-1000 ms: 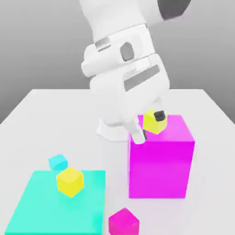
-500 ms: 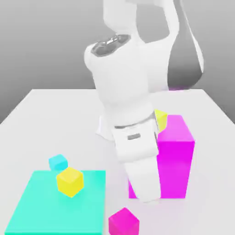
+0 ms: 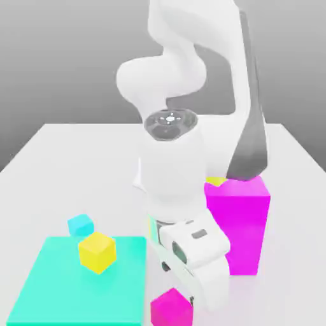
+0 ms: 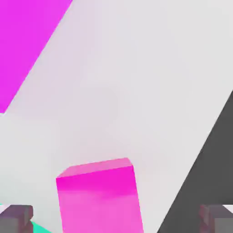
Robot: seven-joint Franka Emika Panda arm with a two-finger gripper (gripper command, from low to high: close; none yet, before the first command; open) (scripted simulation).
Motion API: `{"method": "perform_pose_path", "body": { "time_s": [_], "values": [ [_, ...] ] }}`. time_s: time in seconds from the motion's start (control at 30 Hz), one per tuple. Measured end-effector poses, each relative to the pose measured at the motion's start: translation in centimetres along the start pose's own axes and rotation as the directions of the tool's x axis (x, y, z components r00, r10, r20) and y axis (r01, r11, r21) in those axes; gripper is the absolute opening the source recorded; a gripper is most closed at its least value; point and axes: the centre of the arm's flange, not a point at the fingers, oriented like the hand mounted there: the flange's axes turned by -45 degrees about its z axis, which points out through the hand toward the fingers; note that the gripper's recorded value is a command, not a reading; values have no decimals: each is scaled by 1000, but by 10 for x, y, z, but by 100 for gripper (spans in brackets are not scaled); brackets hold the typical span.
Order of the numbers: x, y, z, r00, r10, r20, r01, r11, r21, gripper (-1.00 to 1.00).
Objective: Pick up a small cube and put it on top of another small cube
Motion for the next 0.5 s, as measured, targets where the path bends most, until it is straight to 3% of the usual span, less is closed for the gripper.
{"method": "perform_pose_path", "body": {
  "time_s": [0.2, 0.23, 0.5],
  "values": [
    [-3, -1, 56, 999, -47, 21, 47, 999, 9, 0],
    [-3, -2, 64, 999, -46, 20, 46, 999, 10, -100],
    [-3, -1, 55, 999, -48, 21, 48, 999, 10, -100]
  ]
}}
